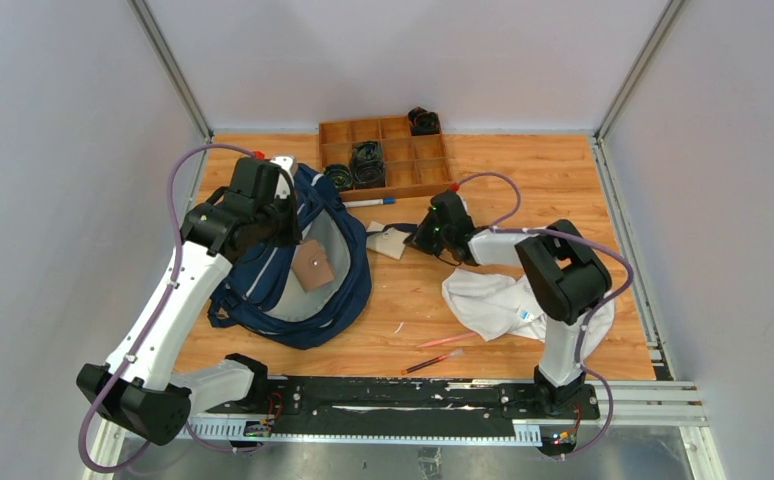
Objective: Pack the student bag
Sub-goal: Move the personal item to the center of the board, then pick up the personal item from the center of the board, then place the personal item in the student bag.
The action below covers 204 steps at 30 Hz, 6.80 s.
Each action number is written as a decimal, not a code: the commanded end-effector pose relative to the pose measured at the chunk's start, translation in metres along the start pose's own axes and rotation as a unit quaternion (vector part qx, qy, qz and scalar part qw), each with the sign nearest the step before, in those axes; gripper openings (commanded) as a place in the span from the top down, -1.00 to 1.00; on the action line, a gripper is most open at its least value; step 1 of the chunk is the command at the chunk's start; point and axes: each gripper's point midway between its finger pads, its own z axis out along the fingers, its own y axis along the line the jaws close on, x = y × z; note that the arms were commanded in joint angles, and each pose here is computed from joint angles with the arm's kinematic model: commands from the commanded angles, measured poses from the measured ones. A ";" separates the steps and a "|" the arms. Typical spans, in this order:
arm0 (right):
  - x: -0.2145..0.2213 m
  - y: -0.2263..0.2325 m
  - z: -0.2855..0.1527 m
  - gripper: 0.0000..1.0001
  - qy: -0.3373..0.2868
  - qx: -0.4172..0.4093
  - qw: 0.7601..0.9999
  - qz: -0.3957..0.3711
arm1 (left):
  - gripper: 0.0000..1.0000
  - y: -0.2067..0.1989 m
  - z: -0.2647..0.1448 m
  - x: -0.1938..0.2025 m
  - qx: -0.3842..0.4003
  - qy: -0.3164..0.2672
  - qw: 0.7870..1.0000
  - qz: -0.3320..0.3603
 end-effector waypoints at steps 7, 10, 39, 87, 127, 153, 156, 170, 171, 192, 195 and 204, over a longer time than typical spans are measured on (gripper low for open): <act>0.034 -0.070 -0.076 1.00 0.032 0.035 0.994 -0.101 | 1.00 -0.006 0.002 -0.003 0.016 -0.006 1.000 -0.009; 0.053 -0.079 -0.104 0.75 0.063 0.034 0.989 -0.126 | 1.00 -0.005 0.004 -0.003 0.015 -0.005 1.000 -0.010; 0.055 -0.040 -0.099 -1.00 0.188 0.070 0.795 -0.572 | 1.00 -0.008 0.008 -0.005 0.028 -0.005 1.000 0.002; 0.136 -0.082 -0.094 -0.59 0.302 0.108 0.718 -0.618 | 1.00 -0.012 0.022 0.006 0.044 0.010 0.999 -0.006; 0.119 0.133 -0.106 -0.28 0.133 -0.090 0.833 -0.529 | 1.00 -0.041 -0.010 -0.023 0.127 -0.047 0.990 -0.044; 0.087 0.212 -0.115 -0.98 -0.062 -0.241 0.898 -0.362 | 1.00 -0.040 -0.009 -0.028 0.127 -0.057 0.989 -0.046; 0.094 0.194 -0.122 -0.63 -0.040 -0.234 0.915 -0.325 | 1.00 -0.039 -0.004 -0.027 0.124 -0.052 0.990 -0.047; 0.155 0.127 -0.095 1.00 0.099 -0.179 0.939 -0.276 | 1.00 -0.034 -0.003 -0.021 0.115 -0.050 0.991 -0.052; 0.155 0.124 -0.093 1.00 0.103 -0.172 0.940 -0.278 | 1.00 -0.034 -0.003 -0.020 0.115 -0.050 0.991 -0.053; 0.139 0.093 -0.056 1.00 0.095 -0.090 0.946 -0.296 | 1.00 -0.032 -0.003 -0.020 0.110 -0.053 0.991 -0.051; 0.136 0.091 -0.049 1.00 0.098 -0.084 0.947 -0.293 | 1.00 -0.031 -0.005 -0.021 0.108 -0.057 0.991 -0.046; 0.127 0.107 -0.043 1.00 0.088 -0.093 0.944 -0.304 | 1.00 -0.027 -0.003 -0.017 0.099 -0.050 0.993 -0.044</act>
